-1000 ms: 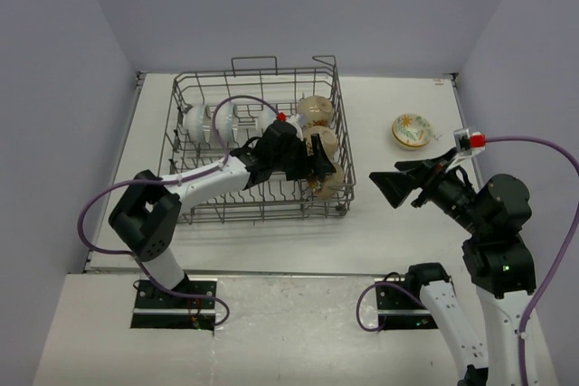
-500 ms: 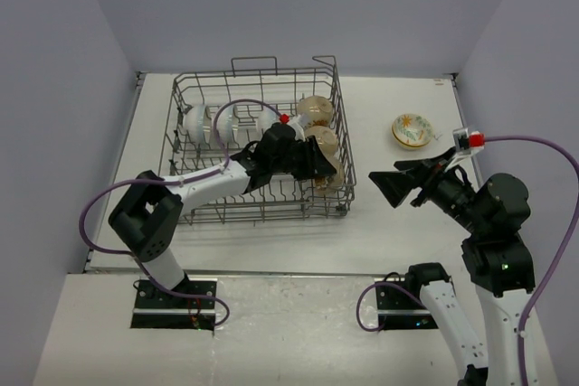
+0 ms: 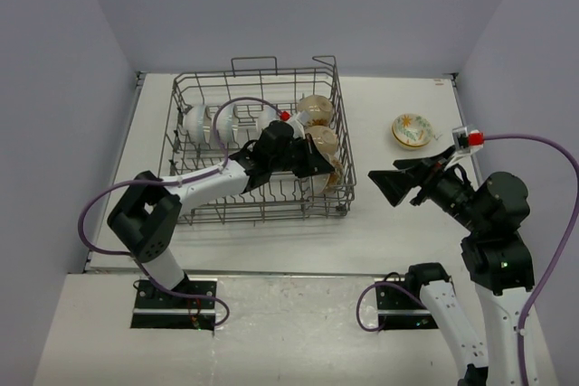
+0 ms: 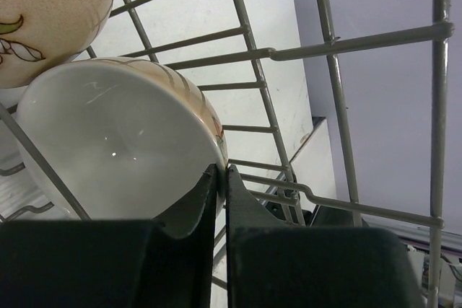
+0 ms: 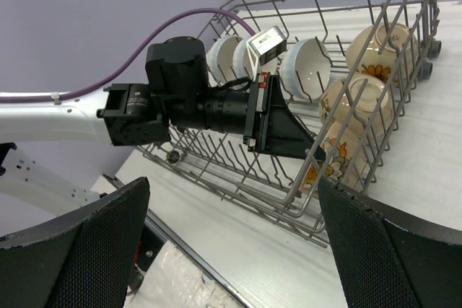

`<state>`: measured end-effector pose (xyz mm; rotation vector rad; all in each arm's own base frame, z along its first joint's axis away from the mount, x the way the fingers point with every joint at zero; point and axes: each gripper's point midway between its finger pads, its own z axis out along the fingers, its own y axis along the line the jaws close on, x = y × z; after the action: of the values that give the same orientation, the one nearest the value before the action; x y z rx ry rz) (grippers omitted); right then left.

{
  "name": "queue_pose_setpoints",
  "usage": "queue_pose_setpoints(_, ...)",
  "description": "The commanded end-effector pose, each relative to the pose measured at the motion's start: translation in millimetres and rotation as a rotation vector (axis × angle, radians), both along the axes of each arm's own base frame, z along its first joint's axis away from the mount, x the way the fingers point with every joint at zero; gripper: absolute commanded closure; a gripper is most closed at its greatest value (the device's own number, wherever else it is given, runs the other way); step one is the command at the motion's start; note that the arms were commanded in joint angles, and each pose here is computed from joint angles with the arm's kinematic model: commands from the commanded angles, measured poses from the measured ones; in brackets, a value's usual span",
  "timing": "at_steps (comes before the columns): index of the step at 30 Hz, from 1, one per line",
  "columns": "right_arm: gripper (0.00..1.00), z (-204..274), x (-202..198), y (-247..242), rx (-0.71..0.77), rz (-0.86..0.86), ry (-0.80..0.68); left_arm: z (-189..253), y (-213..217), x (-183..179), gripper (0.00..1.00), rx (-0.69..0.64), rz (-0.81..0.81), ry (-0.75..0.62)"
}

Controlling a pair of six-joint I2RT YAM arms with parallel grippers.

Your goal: Unload the bowls from the dish rack

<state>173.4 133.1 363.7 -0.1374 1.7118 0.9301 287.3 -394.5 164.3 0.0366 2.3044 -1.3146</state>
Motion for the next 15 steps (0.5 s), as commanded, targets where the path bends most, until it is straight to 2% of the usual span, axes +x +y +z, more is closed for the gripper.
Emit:
queue_pose_setpoints(1,0.01,6.3,1.2,4.2,-0.003,0.032,-0.037,14.2,-2.4,-1.2,0.96,-0.022,-0.024,-0.034)
queue_pose_setpoints(2,0.01,6.2,-0.1,4.5,-0.004,0.035,-0.038,8.5,-2.0,-0.1,0.9,-0.004,-0.027,-0.028)
queue_pose_setpoints(3,0.01,7.0,-0.7,4.1,-0.005,0.033,-0.04,8.4,-4.6,1.2,0.74,0.002,-0.036,-0.033)
queue_pose_setpoints(4,0.01,7.6,-1.5,3.2,-0.008,0.029,-0.046,-2.4,-5.5,0.8,0.72,0.026,-0.045,-0.018)
queue_pose_setpoints(7,0.01,8.0,-2.6,2.7,-0.012,0.028,-0.049,-14.7,-4.8,1.4,0.77,0.058,-0.044,-0.005)
queue_pose_setpoints(10,0.01,9.7,-3.7,2.9,-0.011,0.029,-0.057,-22.8,-3.7,2.8,0.77,0.077,-0.036,0.006)
queue_pose_setpoints(15,0.01,9.3,-3.8,2.5,-0.011,0.026,-0.056,-22.2,-6.7,3.4,0.9,0.076,-0.048,0.001)
